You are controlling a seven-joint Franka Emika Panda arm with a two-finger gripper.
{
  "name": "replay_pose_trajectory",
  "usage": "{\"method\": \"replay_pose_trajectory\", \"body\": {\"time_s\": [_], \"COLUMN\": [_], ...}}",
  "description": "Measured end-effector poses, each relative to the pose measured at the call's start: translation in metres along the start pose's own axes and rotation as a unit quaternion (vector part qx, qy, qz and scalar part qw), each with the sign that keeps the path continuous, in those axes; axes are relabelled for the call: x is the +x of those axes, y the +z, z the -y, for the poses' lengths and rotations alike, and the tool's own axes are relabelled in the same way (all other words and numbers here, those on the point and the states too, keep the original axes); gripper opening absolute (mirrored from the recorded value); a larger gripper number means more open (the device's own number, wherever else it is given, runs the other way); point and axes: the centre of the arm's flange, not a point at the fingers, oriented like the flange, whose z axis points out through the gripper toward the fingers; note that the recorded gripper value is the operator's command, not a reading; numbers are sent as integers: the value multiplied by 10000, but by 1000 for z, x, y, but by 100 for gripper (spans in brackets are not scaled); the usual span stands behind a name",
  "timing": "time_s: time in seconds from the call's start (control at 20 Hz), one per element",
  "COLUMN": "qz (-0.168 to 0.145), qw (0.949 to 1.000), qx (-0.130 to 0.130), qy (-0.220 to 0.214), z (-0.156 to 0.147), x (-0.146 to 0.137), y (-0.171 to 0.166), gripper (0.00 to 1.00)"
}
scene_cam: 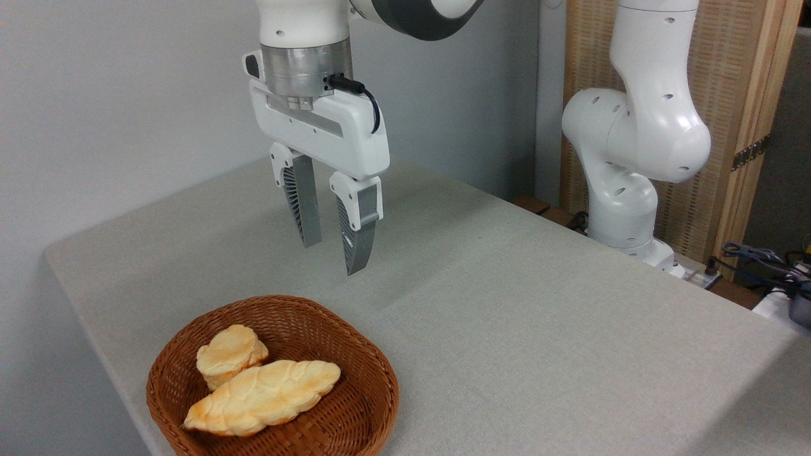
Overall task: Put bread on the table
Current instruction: 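Lower the open gripper onto the small round roll in the basket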
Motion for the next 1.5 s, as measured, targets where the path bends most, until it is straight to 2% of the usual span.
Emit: {"method": "replay_pose_trajectory", "body": {"time_s": [0.8, 1.2, 1.5], "qz": [4, -525, -846], "qw": [10000, 9977, 9947], "qx": [1, 418, 551], "qy": [25, 36, 214], "z": [1, 26, 17], "x": [6, 43, 74], "y": [9, 57, 87], "gripper": [100, 100, 100]}}
